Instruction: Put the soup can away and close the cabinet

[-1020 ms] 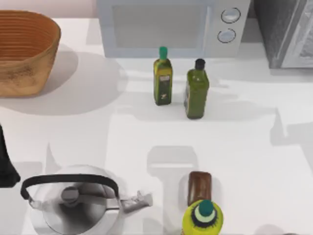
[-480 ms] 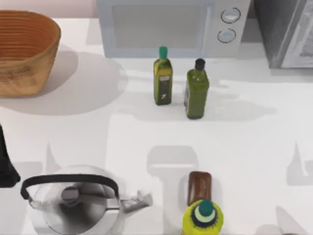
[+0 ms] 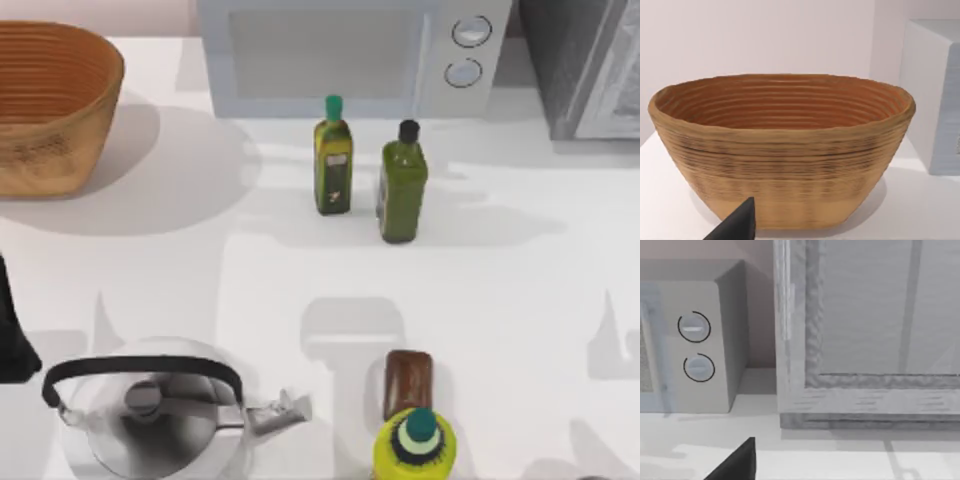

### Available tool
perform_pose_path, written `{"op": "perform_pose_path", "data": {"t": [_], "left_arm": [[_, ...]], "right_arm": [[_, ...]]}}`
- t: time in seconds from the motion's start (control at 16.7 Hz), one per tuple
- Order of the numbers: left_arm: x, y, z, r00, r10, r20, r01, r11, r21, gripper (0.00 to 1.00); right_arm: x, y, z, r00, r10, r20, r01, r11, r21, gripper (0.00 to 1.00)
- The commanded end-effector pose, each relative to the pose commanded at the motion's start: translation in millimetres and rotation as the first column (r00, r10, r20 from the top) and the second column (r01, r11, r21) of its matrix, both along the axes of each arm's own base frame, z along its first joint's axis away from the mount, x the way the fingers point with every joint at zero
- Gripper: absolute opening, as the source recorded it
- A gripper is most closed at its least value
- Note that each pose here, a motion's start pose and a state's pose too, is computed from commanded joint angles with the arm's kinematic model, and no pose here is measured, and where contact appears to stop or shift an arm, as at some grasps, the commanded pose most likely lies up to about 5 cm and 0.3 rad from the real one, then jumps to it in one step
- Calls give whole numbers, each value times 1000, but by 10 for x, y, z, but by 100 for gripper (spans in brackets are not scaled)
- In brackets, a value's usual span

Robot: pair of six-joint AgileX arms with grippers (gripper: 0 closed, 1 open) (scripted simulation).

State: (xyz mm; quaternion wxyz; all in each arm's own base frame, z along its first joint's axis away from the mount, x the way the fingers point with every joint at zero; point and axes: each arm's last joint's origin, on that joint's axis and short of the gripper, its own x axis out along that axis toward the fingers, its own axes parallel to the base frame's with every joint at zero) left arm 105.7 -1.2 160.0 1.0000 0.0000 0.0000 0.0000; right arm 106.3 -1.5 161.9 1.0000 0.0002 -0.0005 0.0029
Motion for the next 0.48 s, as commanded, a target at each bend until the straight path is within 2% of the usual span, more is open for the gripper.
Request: {"op": "perform_pose_path", "data": {"t": [0.48], "left_arm": [[0,0,0,1000,0,0,0,1000,0,100]], "right_arm": [[278,-332,385,998,20,55,-19,1000,-20,100]]}}
